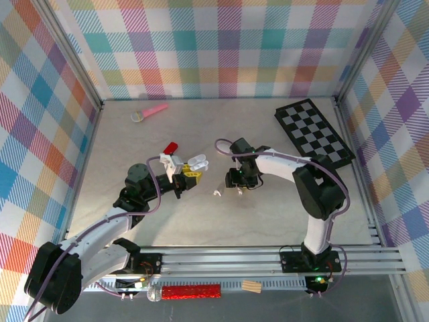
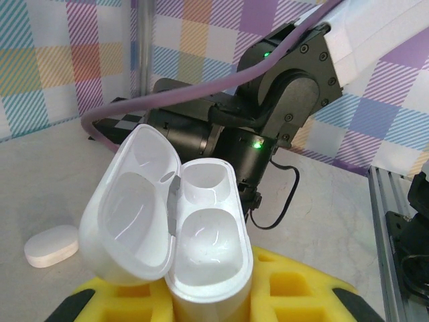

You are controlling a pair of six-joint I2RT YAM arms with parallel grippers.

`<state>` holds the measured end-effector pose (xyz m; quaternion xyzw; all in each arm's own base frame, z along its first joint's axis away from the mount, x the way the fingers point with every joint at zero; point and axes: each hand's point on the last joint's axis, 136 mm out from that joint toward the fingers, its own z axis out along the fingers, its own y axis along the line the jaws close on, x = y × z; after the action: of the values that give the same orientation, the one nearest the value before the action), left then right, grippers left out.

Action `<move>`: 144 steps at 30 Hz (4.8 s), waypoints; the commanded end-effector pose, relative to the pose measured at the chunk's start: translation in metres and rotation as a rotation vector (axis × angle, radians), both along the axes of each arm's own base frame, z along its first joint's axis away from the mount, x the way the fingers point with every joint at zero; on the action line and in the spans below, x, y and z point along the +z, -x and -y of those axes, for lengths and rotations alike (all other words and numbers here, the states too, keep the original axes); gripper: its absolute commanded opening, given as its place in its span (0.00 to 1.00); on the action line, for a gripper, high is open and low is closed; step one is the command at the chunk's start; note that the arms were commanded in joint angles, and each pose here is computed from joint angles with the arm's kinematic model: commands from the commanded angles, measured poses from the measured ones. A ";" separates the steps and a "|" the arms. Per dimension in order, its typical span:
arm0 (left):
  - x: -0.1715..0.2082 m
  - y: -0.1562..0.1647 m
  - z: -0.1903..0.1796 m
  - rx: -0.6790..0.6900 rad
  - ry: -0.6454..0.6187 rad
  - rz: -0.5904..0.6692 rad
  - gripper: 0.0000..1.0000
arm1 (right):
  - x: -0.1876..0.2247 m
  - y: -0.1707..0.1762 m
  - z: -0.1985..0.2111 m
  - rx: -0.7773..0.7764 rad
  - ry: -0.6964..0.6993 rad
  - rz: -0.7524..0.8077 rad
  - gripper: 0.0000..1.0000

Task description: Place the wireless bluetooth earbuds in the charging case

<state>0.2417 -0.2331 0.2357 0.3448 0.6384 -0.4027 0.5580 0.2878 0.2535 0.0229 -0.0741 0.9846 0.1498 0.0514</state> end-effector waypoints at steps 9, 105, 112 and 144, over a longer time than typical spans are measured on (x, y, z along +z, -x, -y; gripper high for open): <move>0.009 0.001 -0.003 -0.003 0.020 0.026 0.00 | 0.015 0.022 -0.039 0.221 -0.165 -0.075 0.54; -0.013 -0.025 -0.018 0.096 0.030 -0.052 0.00 | 0.019 0.031 0.035 0.150 0.085 0.016 0.43; -0.011 -0.027 -0.019 0.108 0.034 -0.042 0.00 | 0.028 0.014 0.039 -0.050 0.119 0.039 0.57; -0.021 -0.022 -0.020 0.098 0.025 -0.051 0.00 | -0.007 0.031 0.031 -0.201 0.149 -0.194 0.22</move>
<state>0.2638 -0.2152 0.2059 0.2865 0.6819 -0.3945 0.5453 0.2674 0.2211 0.0173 0.0336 0.9964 0.0763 -0.0140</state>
